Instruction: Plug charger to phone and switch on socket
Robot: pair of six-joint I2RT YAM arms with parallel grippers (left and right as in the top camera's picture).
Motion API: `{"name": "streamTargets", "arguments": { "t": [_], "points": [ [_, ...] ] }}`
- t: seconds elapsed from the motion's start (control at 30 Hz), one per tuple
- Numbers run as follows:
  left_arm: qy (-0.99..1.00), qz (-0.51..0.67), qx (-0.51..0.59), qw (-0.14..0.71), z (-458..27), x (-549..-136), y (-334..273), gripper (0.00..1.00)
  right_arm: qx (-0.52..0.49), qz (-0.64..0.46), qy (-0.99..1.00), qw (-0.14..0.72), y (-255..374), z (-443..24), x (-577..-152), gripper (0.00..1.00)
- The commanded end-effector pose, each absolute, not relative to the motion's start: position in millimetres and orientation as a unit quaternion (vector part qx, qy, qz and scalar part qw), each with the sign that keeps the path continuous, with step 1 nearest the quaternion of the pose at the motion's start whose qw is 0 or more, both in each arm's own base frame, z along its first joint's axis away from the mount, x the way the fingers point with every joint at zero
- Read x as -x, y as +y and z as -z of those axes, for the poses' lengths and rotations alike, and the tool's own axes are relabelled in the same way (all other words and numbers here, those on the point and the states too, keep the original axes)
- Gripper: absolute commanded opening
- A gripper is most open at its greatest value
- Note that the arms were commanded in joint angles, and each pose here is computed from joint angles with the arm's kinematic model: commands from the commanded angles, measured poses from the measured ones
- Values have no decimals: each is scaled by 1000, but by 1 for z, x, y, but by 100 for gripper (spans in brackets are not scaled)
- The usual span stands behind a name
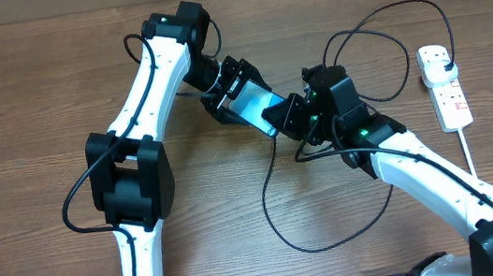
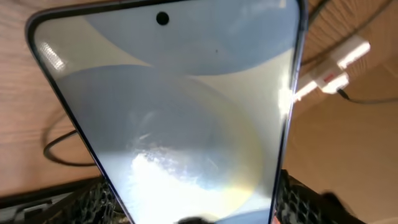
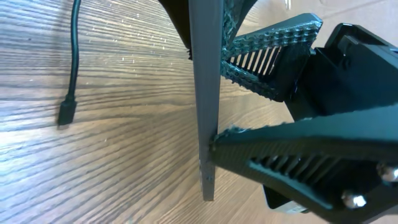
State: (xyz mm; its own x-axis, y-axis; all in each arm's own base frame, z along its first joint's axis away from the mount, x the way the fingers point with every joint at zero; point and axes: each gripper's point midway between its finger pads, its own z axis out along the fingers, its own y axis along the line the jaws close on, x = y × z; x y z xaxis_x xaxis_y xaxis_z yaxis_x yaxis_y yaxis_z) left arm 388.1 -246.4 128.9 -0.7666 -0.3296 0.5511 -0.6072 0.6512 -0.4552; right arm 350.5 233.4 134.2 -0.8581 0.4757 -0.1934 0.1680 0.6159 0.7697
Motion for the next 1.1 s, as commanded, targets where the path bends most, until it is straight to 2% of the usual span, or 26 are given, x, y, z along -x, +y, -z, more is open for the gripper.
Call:
{"name": "streamTargets", "arguments": {
  "t": [0.0, 0.13, 0.37, 0.6, 0.73, 0.83, 0.97, 1.07],
  "points": [
    [-894, -374, -180, 166, -144, -401, -251, 75, -187, -417, 868, 195, 227, -156, -351, 4],
    [-886, -406, -158, 161, -152, -404, -256, 75, -201, -420, 860, 206, 212, -163, -359, 4],
    [-827, -535, -88, 150, -195, -417, -284, 74, -229, -428, 840, 242, 183, -186, -371, 4],
    [-776, -613, -32, 144, -228, -420, -295, 89, -276, -455, 804, 266, 164, -212, -383, 4],
    [-749, -648, 5, 136, -245, -421, -298, 92, -308, -469, 780, 275, 161, -222, -392, 4],
    [-732, -667, 26, 137, -255, -419, -298, 92, -331, -472, 763, 290, 155, -228, -399, 4],
    [-723, -676, 26, 139, -260, -420, -292, 86, -333, -472, 757, 306, 150, -236, -404, 4],
    [-723, -681, 25, 119, -271, -425, -278, 89, -327, -464, 759, 319, 139, -242, -400, 4]
  ]
}}
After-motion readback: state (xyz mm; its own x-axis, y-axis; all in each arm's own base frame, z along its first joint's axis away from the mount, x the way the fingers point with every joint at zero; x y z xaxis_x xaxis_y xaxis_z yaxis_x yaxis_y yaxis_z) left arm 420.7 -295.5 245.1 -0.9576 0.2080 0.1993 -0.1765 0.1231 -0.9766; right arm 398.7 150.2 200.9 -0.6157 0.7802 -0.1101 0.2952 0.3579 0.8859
